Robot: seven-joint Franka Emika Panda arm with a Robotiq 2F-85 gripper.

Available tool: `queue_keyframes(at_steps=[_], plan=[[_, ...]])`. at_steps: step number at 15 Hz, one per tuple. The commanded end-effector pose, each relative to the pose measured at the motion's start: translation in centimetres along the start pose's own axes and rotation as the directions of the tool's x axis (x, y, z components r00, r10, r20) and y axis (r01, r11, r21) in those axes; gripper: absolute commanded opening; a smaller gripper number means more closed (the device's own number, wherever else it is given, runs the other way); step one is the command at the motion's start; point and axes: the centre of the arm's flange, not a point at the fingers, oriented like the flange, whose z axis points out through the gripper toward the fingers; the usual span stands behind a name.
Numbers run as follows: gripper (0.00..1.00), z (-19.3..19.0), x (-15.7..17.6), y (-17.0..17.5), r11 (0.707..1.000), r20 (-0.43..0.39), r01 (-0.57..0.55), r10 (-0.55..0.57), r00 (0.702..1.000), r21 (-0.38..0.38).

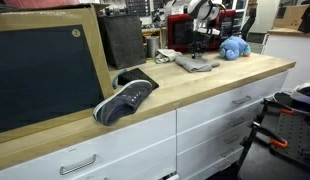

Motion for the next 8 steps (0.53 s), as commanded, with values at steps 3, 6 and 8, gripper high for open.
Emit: queue_keyframes(at_steps=[3, 6, 8], plan=[[0.05, -2.4, 0.7, 1.0, 1.0, -0.025, -0.015, 0.015, 1.0, 0.009], [0.04, -4.2, 0.6, 2.2, 1.0, -0.051, -0.022, 0.023, 0.998, 0.009], [0.03, -5.1, 0.0, 2.3, 1.0, -0.064, -0.021, 0.022, 0.998, 0.009]])
